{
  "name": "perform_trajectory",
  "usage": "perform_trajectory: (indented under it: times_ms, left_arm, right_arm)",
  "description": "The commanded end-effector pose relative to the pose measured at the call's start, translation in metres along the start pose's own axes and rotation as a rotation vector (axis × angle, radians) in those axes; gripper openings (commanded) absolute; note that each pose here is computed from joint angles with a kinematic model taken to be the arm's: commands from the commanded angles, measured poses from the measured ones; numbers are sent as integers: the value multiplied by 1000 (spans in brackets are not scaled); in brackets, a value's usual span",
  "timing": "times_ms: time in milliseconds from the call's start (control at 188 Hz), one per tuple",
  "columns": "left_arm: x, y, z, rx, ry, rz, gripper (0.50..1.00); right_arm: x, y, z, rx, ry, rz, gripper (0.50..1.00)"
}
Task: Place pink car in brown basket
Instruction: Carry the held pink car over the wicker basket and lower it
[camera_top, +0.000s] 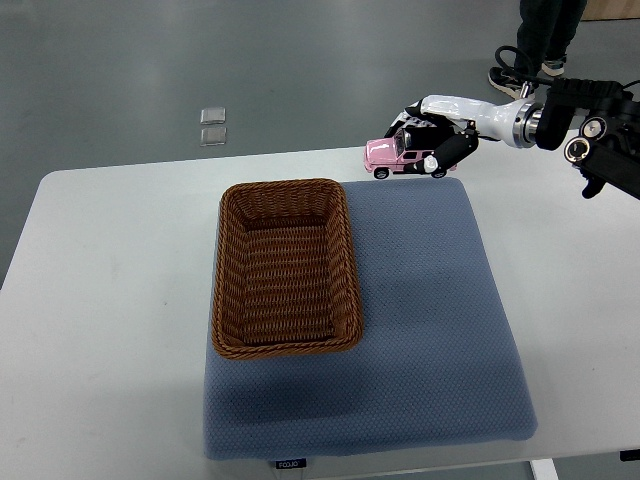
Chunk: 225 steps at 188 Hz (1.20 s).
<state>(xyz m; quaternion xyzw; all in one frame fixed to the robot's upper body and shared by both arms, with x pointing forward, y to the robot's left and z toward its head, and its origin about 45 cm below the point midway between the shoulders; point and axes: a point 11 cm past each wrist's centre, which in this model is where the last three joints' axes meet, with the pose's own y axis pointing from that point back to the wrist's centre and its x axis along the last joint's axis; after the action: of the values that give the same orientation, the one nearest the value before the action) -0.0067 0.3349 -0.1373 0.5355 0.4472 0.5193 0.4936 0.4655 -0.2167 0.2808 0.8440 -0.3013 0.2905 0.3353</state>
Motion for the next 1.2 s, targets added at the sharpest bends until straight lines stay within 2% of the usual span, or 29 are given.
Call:
perform_trajectory:
  times_ms: [0,203,368,784,917,954,1034,1098,1114,1194]
  left_arm:
    - [0,0,0,0,2,1,1000]
    - [0,0,0,0,0,1,1000]
    - [0,0,0,0,-1,-1,1000]
    - [0,0,0,0,-1,-1,1000]
    - [0,0,0,0,0,-1,1000]
    - [0,0,0,0,0,-1,1000]
    - [0,0,0,0,2,1,1000]
    - [0,0,0,0,2,1,1000]
    - [0,0,0,0,2,-1,1000]
    - [0,0,0,0,2,1,1000]
  right_arm:
    - [-15,-18,-18,41,-4,-30,500]
    - [-47,-57,-48,83,-18,-72,500]
    - [-71,-78,-67,106,-29,-110,500]
    - [-104,-100,-86,127,-42,-144,509]
    - [-113,-103,-83,120,-40,-131,552]
    - [-117,-103,-81,115,-35,-138,605]
    - [-120,-103,-79,112,-33,-144,664]
    - [-124,-103,-76,109,-40,-148,725]
    - [-125,-103,-75,108,-42,-148,754]
    - [-129,-102,-72,104,-53,-154,797]
